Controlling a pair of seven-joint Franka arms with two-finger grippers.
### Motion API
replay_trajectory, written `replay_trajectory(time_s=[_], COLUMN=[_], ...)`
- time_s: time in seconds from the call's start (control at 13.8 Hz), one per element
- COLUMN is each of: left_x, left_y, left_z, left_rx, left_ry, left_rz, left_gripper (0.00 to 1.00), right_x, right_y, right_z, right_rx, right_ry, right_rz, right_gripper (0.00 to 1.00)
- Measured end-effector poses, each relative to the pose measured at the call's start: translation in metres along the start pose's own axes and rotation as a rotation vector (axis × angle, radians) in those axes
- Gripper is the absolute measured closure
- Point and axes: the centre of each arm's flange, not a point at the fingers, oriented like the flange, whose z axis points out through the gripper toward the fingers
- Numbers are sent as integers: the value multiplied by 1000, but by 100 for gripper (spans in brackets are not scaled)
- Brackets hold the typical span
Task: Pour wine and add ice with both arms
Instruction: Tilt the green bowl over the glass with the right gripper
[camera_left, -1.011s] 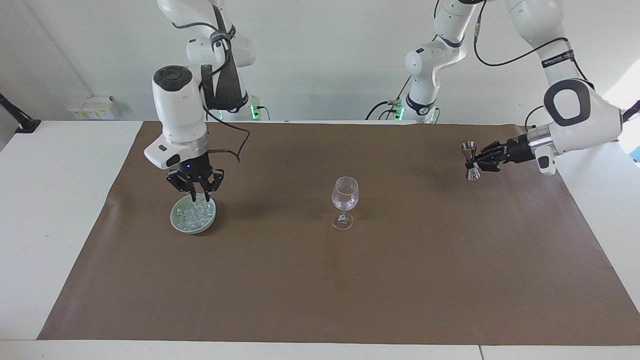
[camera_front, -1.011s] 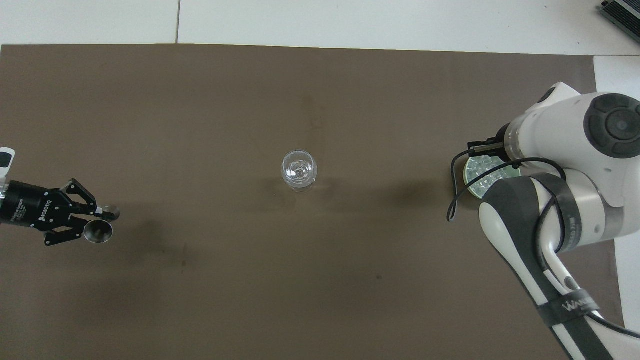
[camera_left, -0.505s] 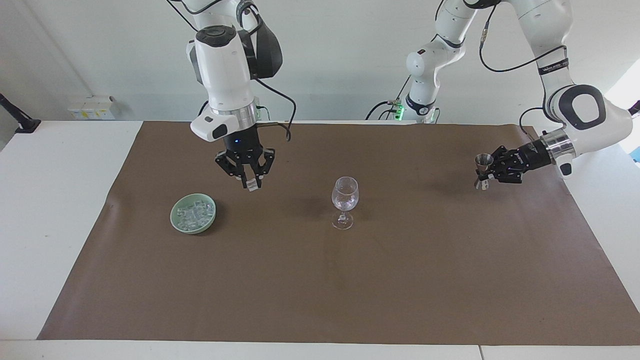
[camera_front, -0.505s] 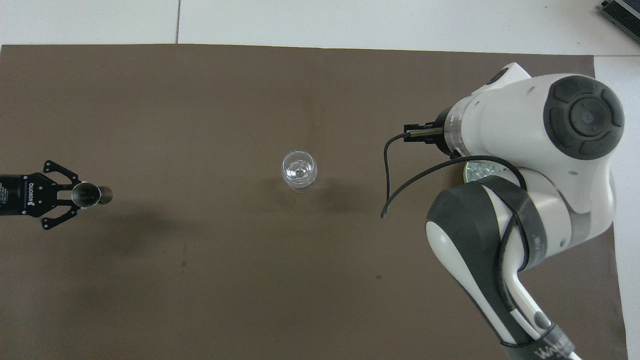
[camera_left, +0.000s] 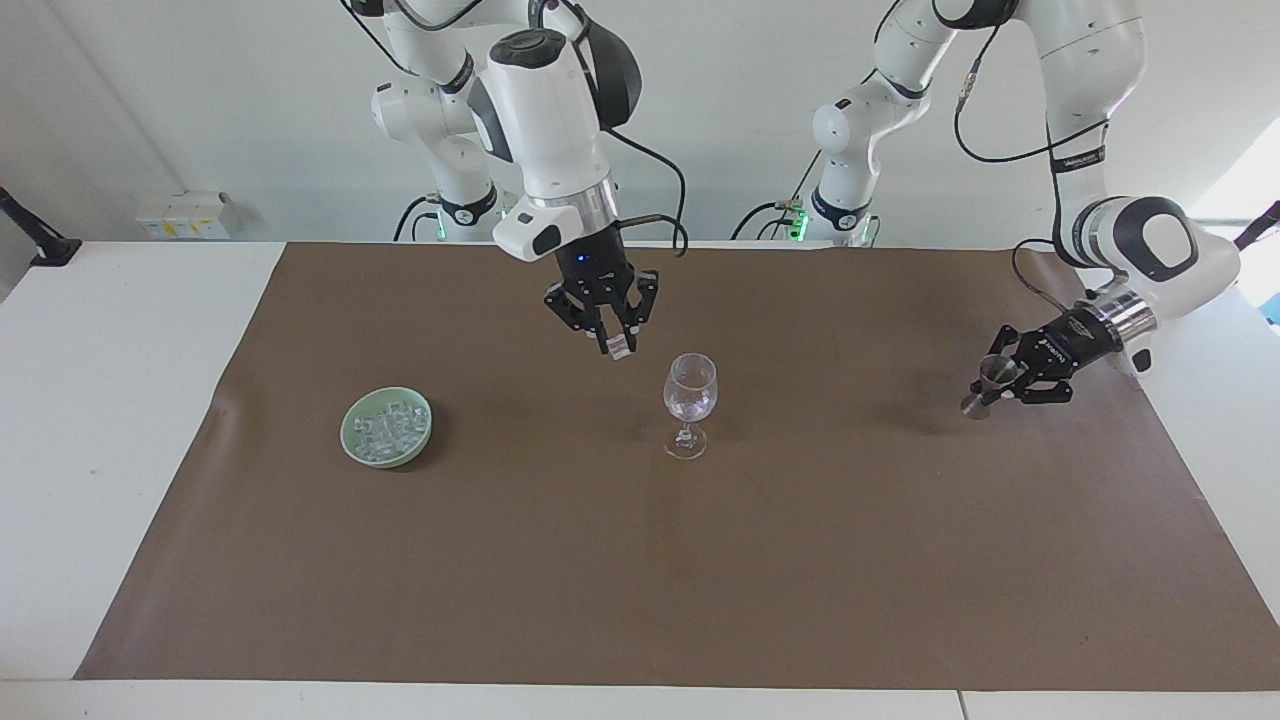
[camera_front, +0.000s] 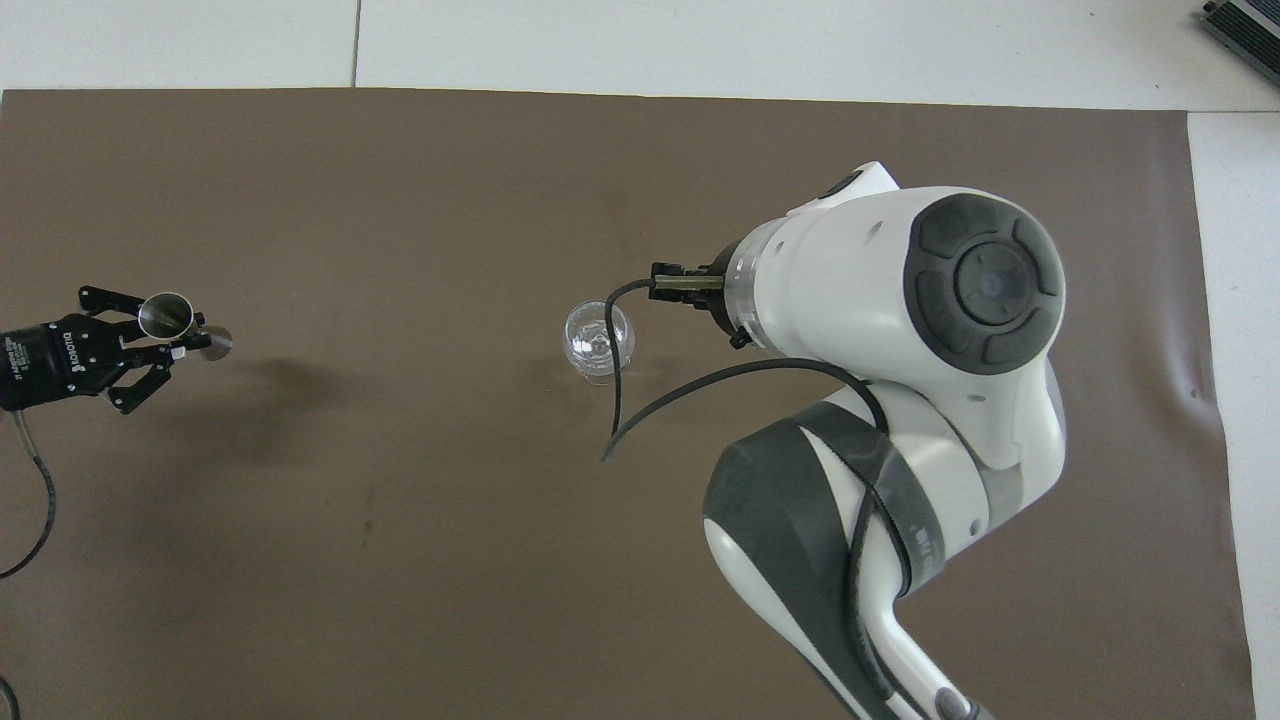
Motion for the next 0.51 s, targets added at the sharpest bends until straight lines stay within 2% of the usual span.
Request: replay_trajectory(time_s=[0.22, 0.51], left_x=[21, 36], left_y=[-11, -27], left_z=[12, 30], left_rx=[-49, -67], left_ry=[-7, -34], left_rz=[-76, -148], left_gripper=[79, 79], right_x=[-8, -12], right_y=[-19, -31], right_z=[14, 27], right_rx=[27, 47], right_ry=[6, 9], right_rz=[14, 19], right_gripper=[69, 69])
